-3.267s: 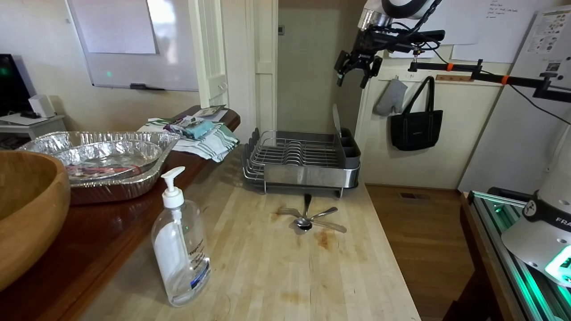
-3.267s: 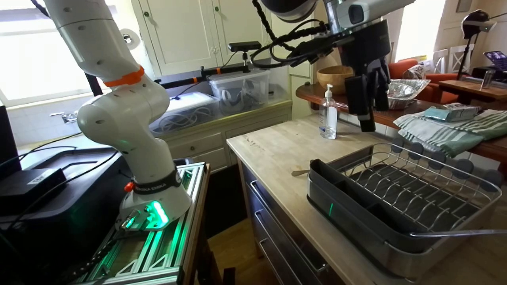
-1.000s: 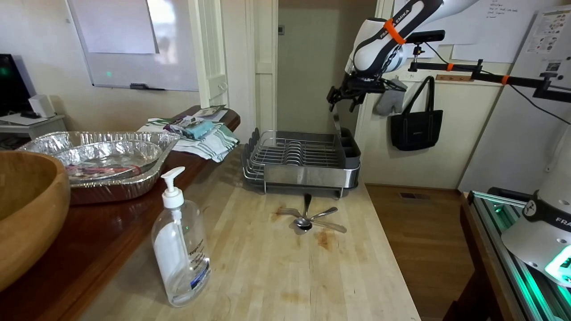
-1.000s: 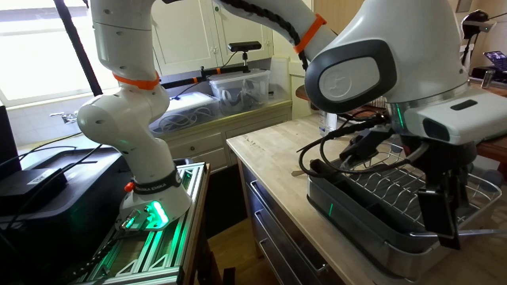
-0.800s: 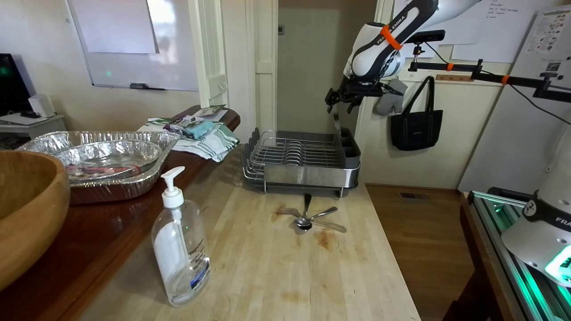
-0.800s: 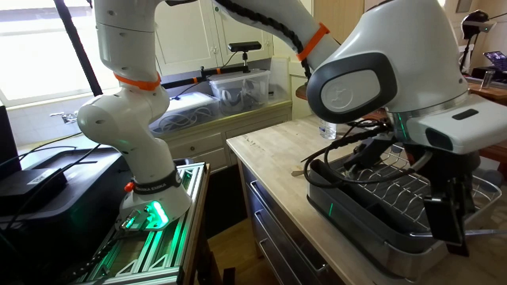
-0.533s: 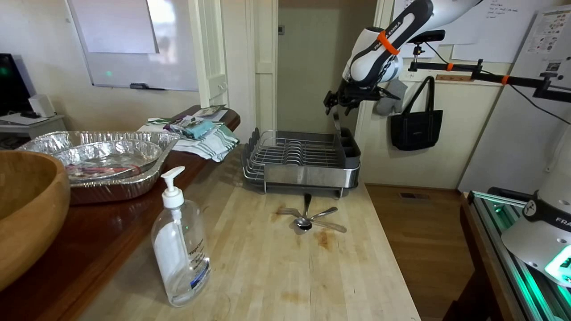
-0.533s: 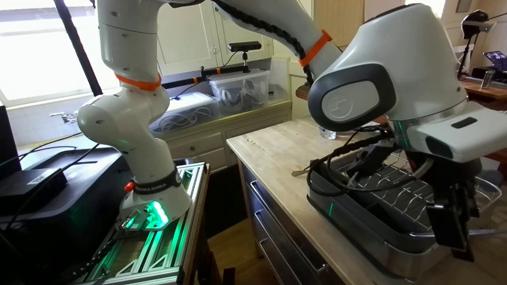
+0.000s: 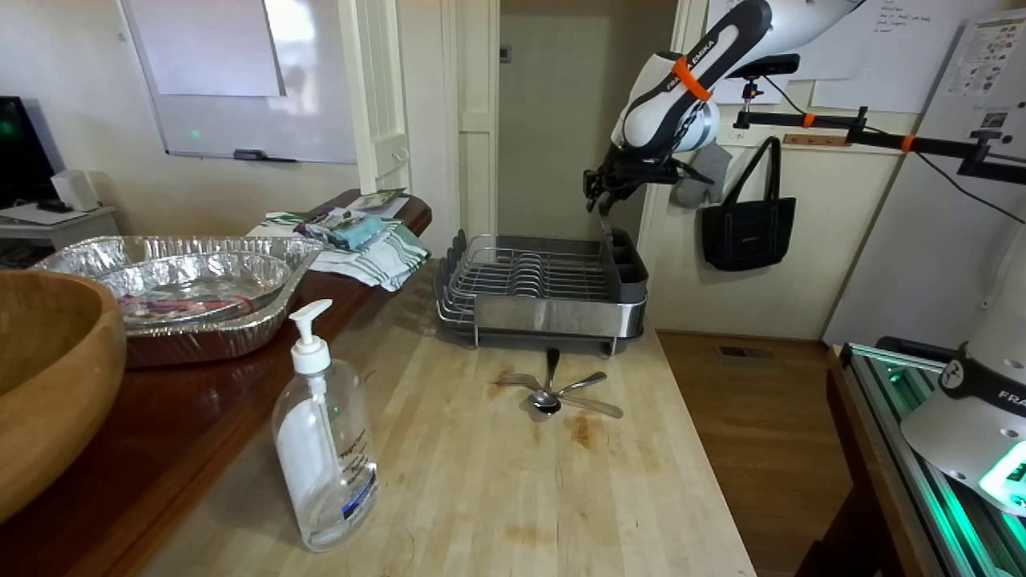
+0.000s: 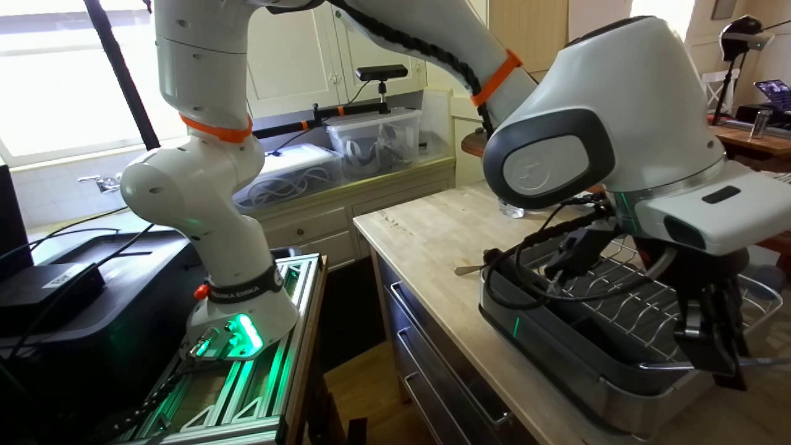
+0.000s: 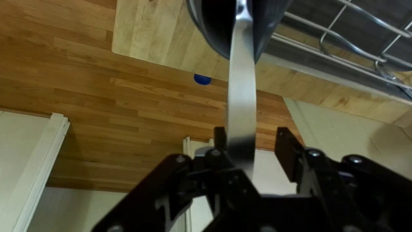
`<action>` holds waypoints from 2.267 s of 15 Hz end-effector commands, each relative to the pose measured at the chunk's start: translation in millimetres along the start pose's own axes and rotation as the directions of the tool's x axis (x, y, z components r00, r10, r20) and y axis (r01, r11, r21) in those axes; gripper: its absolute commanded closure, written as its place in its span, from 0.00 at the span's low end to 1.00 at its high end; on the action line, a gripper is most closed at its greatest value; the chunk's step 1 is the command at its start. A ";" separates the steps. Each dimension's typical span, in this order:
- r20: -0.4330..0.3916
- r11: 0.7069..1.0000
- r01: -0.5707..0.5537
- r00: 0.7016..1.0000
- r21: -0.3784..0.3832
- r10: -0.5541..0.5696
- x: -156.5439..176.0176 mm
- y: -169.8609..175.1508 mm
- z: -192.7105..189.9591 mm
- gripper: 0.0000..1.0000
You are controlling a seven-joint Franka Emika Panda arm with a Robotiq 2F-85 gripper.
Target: Take the knife off of the dish rack
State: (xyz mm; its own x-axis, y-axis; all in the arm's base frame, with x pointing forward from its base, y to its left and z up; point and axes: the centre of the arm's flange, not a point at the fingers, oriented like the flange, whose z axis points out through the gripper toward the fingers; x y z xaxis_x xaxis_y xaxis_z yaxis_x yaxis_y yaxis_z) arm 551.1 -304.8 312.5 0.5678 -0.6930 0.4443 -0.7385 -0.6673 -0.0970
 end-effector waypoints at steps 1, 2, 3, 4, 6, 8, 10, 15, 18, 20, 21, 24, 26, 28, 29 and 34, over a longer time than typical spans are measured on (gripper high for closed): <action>-0.015 0.999 0.003 1.000 0.036 -0.002 5.2 1.6 0.2 0.85; -0.014 0.999 0.003 1.000 0.041 -0.003 6.0 3.0 -1.0 0.94; -0.015 0.999 0.004 1.000 0.044 -0.003 6.8 3.3 -1.9 0.99; -0.016 0.999 0.006 1.000 0.046 -0.005 7.6 3.9 -2.5 0.98; -0.018 0.998 0.014 1.000 0.054 -0.013 7.9 3.5 -5.6 0.96; -0.024 0.998 0.015 1.000 0.068 -0.014 7.7 1.3 -11.0 1.00; -0.034 0.996 0.025 0.999 0.082 -0.022 8.0 1.4 -17.6 0.99; -0.060 0.994 0.042 0.998 0.104 -0.036 10.3 0.4 -33.6 0.99; -0.082 0.991 0.059 0.995 0.117 -0.049 11.1 -1.2 -51.6 0.99; -0.118 0.990 0.073 0.991 0.123 -0.058 12.5 -2.5 -66.8 0.99; -0.140 0.989 0.079 0.988 0.121 -0.062 14.0 -2.7 -74.7 0.99; -0.187 0.987 0.101 0.979 0.123 -0.077 18.9 -4.5 -94.2 0.99; -0.211 0.985 0.114 0.974 0.126 -0.086 22.1 -6.4 -108.9 0.99; -0.228 0.983 0.131 0.969 0.132 -0.099 24.9 -10.1 -124.9 0.99; -0.232 0.981 0.140 0.967 0.135 -0.106 26.2 -12.2 -134.1 0.99; -0.240 0.964 0.205 0.957 0.169 -0.162 22.0 -39.7 -172.7 0.99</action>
State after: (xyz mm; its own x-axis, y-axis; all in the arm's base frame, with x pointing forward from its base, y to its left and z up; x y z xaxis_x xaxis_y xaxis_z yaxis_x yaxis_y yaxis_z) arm 537.5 -273.7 461.6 0.5448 -0.5113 0.6646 -0.5671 -0.8085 -0.1572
